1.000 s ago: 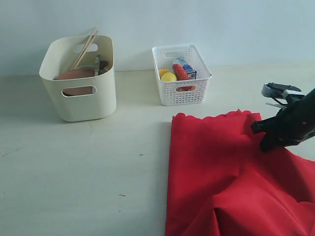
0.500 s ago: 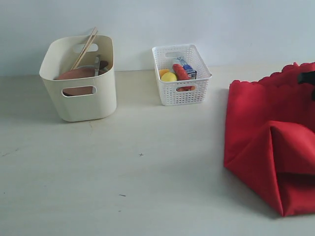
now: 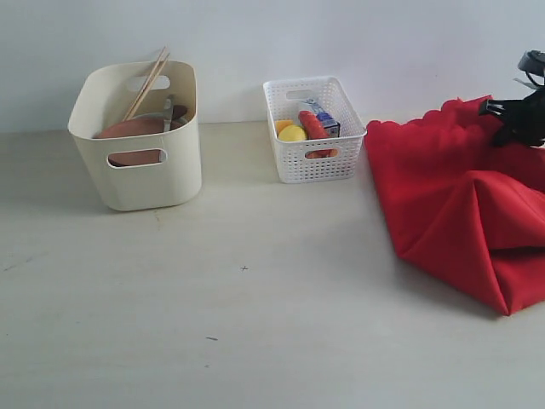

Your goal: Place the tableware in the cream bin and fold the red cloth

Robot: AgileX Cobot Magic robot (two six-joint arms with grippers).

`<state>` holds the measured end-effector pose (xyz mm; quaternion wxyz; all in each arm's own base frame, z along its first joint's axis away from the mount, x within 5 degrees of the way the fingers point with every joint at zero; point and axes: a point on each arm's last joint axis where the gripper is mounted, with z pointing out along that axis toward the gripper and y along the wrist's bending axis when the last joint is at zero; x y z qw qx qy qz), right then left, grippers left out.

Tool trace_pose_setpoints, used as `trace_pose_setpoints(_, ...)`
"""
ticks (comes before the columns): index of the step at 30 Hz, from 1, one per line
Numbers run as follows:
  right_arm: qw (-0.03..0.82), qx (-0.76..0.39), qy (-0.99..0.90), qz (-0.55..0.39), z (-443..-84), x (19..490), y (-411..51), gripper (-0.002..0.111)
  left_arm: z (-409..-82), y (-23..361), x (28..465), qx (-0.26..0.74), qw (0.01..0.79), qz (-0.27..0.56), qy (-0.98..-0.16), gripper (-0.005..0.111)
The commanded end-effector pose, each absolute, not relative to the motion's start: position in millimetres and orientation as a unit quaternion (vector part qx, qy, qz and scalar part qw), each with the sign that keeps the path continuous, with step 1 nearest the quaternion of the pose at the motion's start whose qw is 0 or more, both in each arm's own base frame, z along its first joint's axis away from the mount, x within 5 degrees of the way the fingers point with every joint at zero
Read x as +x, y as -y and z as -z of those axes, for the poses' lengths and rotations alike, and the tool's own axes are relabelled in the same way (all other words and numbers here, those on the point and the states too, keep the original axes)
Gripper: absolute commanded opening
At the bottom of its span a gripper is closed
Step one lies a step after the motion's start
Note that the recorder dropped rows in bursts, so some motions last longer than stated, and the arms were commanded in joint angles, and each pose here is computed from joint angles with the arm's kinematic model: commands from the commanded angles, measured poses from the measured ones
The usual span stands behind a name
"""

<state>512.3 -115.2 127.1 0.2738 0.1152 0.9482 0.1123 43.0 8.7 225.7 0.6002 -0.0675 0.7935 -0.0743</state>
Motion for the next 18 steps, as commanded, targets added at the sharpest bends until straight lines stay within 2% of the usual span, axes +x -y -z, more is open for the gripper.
trace_pose_setpoints(1, 0.298, 0.133, -0.936, -0.129, -122.1, 533.8, 120.6, 0.0, -226.0, -10.3, 42.7, -0.082, 0.608, 0.062, -0.788, 0.078)
trace_pose_setpoints(7, 0.314, 0.164, -0.924, -0.145, -115.2, 552.7, 123.7, 0.0, -226.0, -11.6, 42.3, -0.094, 0.608, 0.053, -0.786, 0.078)
trace_pose_setpoints(13, 0.326, 0.214, -0.897, -0.207, -107.0, 562.7, 119.2, 0.0, -226.0, -12.0, 42.2, -0.098, 0.609, 0.05, -0.786, 0.078)
trace_pose_setpoints(18, 0.331, 0.21, -0.895, -0.214, -100.2, 565.2, 115.5, 0.001, -226.0, -12.0, 42.2, -0.098, 0.609, 0.05, -0.786, 0.078)
